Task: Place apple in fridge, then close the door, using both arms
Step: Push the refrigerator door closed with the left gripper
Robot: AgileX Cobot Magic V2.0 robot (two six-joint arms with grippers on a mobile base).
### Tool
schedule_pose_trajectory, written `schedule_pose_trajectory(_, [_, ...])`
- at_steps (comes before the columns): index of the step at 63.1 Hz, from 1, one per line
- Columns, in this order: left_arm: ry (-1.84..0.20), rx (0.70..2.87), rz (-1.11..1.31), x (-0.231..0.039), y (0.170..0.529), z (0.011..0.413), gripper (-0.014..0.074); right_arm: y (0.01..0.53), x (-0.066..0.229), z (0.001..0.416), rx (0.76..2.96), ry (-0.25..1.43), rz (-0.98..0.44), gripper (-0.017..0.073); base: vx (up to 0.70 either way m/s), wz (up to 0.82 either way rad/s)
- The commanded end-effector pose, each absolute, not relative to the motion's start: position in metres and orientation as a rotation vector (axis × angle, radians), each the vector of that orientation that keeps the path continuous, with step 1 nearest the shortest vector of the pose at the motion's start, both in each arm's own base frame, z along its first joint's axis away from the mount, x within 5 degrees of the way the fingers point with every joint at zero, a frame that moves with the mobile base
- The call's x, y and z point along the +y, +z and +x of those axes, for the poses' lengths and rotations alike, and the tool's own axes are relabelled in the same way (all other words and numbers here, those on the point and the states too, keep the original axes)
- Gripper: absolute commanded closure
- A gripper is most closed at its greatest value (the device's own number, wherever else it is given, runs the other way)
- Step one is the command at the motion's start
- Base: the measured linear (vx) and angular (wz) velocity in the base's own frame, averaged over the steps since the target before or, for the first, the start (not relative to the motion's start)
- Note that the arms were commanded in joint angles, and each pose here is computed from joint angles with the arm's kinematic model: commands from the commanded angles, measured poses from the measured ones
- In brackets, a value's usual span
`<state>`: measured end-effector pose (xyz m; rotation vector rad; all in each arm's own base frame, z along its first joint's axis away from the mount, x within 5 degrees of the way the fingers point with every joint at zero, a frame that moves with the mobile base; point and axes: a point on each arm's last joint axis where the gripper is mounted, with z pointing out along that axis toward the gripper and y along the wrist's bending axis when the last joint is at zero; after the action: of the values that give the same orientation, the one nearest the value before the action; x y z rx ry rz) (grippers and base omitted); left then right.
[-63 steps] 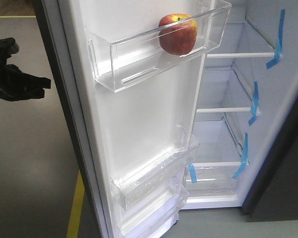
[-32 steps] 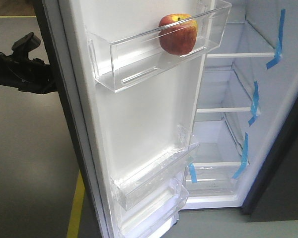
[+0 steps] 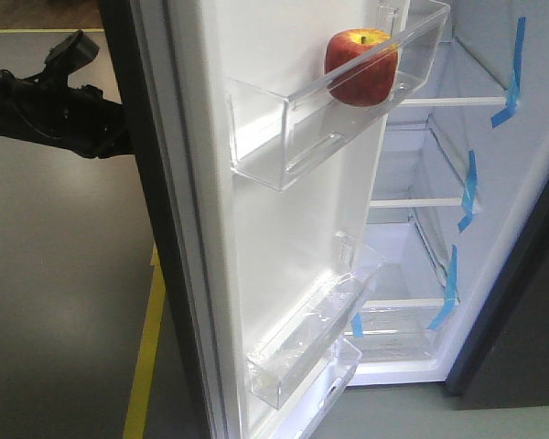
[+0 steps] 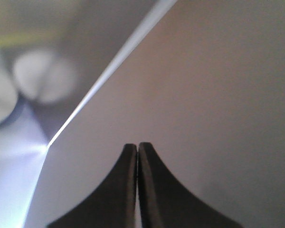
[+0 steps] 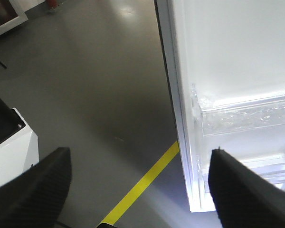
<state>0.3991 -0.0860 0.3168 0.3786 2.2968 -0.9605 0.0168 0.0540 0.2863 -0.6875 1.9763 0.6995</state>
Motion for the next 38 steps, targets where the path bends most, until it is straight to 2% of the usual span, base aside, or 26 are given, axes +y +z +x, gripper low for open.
schedule_pose_trajectory(1, [-1.022, 2.151, 0.453, -0.104, 0.366, 0.375, 0.06, 0.298, 0.055, 0.019, 1.919, 0.728, -0.64, -0.0017, 0.0, 0.0])
schedule_pose_trajectory(17, [-1.067, 2.099, 0.575, -0.143, 0.384, 0.351, 0.06, 0.298, 0.055, 0.019, 1.919, 0.728, -0.64, -0.0017, 0.0, 0.0])
schedule_pose_trajectory(38, [-1.123, 2.034, 0.71, -0.214, 0.385, 0.324, 0.06, 0.298, 0.055, 0.019, 1.919, 0.728, -0.64, -0.0017, 0.0, 0.0])
